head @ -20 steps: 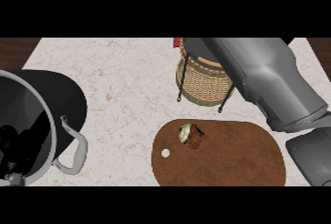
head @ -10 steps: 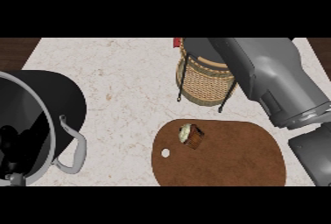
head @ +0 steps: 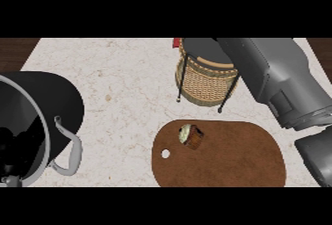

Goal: Pick the bell pepper from the cutting board and place it in the tiered basket

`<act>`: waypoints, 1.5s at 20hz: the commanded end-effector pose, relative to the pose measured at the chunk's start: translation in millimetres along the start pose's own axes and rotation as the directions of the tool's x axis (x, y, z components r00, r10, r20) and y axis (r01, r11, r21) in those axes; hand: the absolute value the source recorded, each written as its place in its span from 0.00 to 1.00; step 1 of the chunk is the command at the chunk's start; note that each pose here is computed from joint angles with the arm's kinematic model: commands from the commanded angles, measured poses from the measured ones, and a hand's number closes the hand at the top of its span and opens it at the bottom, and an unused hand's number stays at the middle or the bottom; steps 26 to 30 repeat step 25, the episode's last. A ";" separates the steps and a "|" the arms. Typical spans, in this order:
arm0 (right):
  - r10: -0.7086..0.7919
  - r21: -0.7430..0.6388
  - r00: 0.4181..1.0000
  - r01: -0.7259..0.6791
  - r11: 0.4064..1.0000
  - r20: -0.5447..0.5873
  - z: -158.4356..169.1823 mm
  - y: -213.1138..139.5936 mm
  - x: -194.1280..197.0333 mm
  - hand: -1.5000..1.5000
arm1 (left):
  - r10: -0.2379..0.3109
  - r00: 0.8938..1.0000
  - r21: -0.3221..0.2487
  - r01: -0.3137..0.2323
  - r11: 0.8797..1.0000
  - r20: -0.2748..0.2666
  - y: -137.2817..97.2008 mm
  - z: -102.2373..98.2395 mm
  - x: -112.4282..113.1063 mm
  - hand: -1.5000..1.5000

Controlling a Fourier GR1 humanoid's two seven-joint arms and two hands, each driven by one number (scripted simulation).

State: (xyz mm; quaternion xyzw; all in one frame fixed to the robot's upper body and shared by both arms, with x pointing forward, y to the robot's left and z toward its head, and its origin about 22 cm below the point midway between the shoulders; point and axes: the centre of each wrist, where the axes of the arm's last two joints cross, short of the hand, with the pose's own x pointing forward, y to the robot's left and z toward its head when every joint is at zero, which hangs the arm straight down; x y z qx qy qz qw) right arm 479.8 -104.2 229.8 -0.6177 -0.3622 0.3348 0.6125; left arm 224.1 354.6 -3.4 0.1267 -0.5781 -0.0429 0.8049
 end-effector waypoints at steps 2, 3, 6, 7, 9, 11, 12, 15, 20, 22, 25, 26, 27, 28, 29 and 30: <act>-0.148 -0.088 0.988 0.151 0.985 0.041 11.4 -15.4 10.6 0.00 | 0.018 0.999 0.001 -0.018 1.000 -0.027 8.8 -5.2 -18.2 0.50; -0.207 -0.165 0.977 0.213 0.963 0.053 14.5 -45.1 13.1 0.00 | 0.000 0.999 -0.008 0.000 1.000 -0.032 -28.3 -5.3 -18.8 0.50; -0.350 -0.233 0.936 0.347 0.908 0.030 17.5 -54.1 12.6 0.00 | 0.013 0.999 0.011 -0.012 1.000 -0.044 -1.7 -3.9 -11.8 0.50; -0.381 -0.259 0.925 0.370 0.892 0.009 8.1 -52.9 1.9 0.00 | 0.005 1.000 0.016 -0.005 1.000 -0.029 4.1 -1.8 -13.5 0.50; -0.439 -0.226 0.898 0.419 0.879 -0.039 14.7 -77.5 4.0 0.00 | 0.004 0.998 0.015 -0.003 1.000 -0.062 -2.2 4.1 -17.4 0.50; -0.529 -0.243 0.843 0.496 0.834 -0.096 2.7 -99.8 -16.8 0.00 | 0.011 0.999 0.048 -0.008 0.999 -0.048 0.7 9.0 -22.8 0.50; -0.574 -0.231 0.811 0.540 0.809 -0.114 5.7 -90.3 -13.5 0.00 | 0.035 0.997 0.033 -0.033 0.999 -0.068 -5.3 10.0 -28.4 0.50; -0.693 -0.227 0.711 0.660 0.716 -0.121 -7.7 -92.2 -39.8 0.00 | 0.006 0.998 0.045 -0.003 0.999 -0.070 0.6 20.0 -35.0 0.50; -0.833 -0.210 0.554 0.813 0.542 -0.006 -3.3 -98.2 -68.8 0.00 | 0.046 0.993 0.094 -0.036 0.995 -0.110 15.5 25.7 -34.8 0.50; -0.875 -0.173 0.483 0.864 0.473 0.021 4.5 -105.6 -76.8 0.00 | 0.060 0.993 0.098 -0.050 0.994 -0.100 10.5 21.0 -34.7 0.50; -0.882 -0.109 0.471 0.878 0.467 0.017 4.3 -75.9 -101.5 0.00 | 0.047 0.993 0.108 -0.035 0.994 -0.106 20.7 30.3 -35.7 0.50; -0.882 -0.109 0.471 0.878 0.467 0.017 4.3 -75.9 -101.5 0.00 | 0.047 0.993 0.108 -0.035 0.994 -0.106 20.7 30.3 -35.7 0.50; -0.882 -0.109 0.471 0.878 0.467 0.017 4.3 -75.9 -101.5 0.00 | 0.047 0.993 0.108 -0.035 0.994 -0.106 20.7 30.3 -35.7 0.50; -0.882 -0.109 0.471 0.878 0.467 0.017 4.3 -75.9 -101.5 0.00 | 0.047 0.993 0.108 -0.035 0.994 -0.106 20.7 30.3 -35.7 0.50; -0.882 -0.109 0.471 0.878 0.467 0.017 4.3 -75.9 -101.5 0.00 | 0.047 0.993 0.108 -0.035 0.994 -0.106 20.7 30.3 -35.7 0.50; -0.882 -0.109 0.471 0.878 0.467 0.017 4.3 -75.9 -101.5 0.00 | 0.047 0.993 0.108 -0.035 0.994 -0.106 20.7 30.3 -35.7 0.50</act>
